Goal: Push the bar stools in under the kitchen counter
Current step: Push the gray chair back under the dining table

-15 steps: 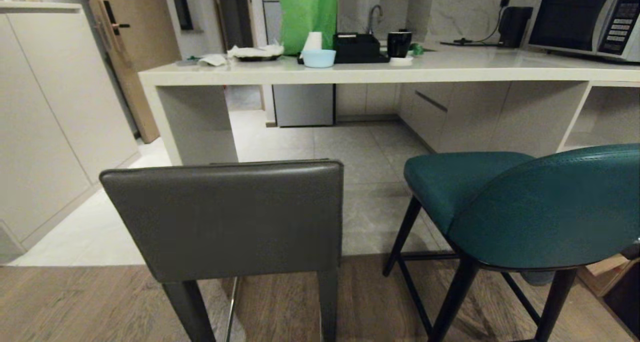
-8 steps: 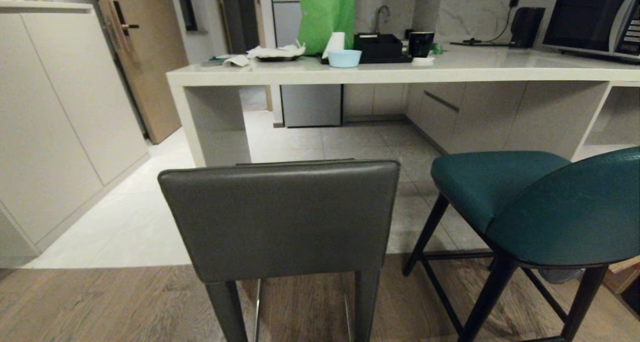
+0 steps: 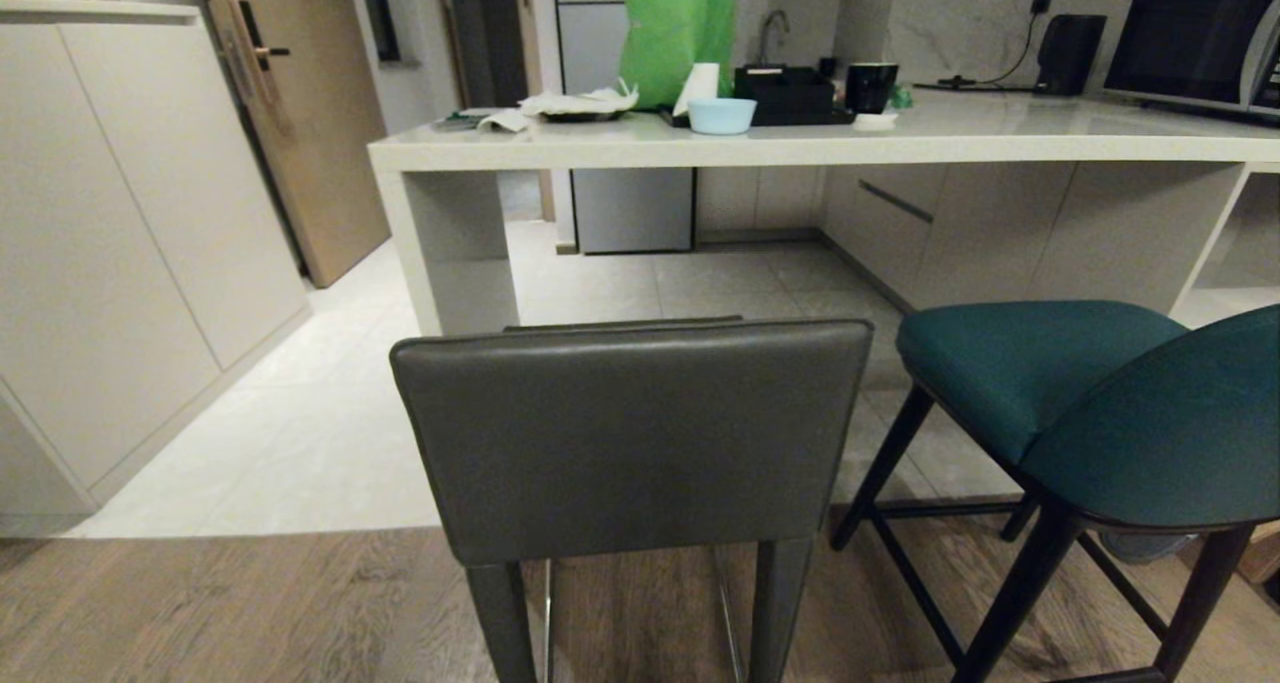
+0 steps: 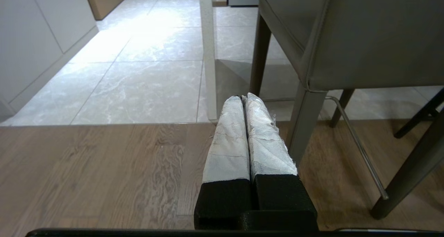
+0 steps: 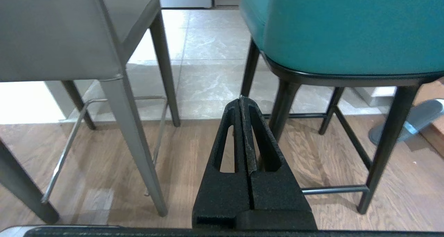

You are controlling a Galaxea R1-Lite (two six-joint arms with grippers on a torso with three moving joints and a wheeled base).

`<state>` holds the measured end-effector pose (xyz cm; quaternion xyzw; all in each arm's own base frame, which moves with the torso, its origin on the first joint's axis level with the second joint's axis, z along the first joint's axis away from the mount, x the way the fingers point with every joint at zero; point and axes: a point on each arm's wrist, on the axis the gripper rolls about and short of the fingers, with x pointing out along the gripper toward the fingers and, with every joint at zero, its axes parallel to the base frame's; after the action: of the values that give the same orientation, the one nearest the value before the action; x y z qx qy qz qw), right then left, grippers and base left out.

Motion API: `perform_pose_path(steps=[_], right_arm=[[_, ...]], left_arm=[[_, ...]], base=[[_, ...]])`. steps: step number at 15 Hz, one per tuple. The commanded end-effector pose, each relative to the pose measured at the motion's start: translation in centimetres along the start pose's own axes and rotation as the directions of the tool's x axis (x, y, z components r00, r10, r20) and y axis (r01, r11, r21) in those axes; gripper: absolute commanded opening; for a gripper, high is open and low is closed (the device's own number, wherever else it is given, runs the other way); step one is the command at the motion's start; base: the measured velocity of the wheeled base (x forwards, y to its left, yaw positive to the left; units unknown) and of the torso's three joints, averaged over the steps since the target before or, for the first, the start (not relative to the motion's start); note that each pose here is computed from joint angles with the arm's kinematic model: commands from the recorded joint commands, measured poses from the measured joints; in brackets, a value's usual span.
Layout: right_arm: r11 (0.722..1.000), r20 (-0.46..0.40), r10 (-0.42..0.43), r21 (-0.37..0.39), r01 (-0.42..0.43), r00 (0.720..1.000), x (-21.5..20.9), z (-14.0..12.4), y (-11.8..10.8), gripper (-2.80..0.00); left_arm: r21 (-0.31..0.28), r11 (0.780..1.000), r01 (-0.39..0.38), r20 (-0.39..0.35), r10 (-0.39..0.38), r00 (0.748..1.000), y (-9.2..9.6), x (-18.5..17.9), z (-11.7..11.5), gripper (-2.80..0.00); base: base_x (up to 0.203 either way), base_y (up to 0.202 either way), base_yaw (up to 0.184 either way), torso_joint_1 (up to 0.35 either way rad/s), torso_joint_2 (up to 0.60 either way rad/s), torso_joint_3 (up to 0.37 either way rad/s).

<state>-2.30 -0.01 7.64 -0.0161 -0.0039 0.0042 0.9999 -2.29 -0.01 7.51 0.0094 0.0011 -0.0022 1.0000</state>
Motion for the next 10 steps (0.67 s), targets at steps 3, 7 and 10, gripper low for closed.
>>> perform_pose_path(steps=[3, 7, 10], right_arm=[[1.0, -0.018, -0.001, -0.03, 0.0, 1.0, 0.0, -0.1, 0.0, -2.8], [1.0, -0.125, 0.021, 0.002, -0.021, 0.992, 1.4, 4.4, -0.1, -2.8], [0.999, -0.166, 0.033, 0.01, -0.031, 0.986, 6.6, 8.7, -0.2, -2.8]], left_arm=[[0.019, 1.0, 0.006, -0.001, -0.006, 1.0, 0.0, 0.0, 0.0, -2.8], [0.119, 0.991, 0.058, -0.021, -0.056, 0.998, -0.1, 0.0, 0.3, -2.8], [0.048, 0.995, 0.093, 0.008, -0.094, 0.996, -0.1, 0.2, 4.6, -2.8]], base=[[0.0, 0.0, 0.0, 0.0, 0.0, 0.0], [0.0, 0.0, 0.0, 0.0, 0.0, 0.0], [0.0, 0.0, 0.0, 0.0, 0.0, 0.0]])
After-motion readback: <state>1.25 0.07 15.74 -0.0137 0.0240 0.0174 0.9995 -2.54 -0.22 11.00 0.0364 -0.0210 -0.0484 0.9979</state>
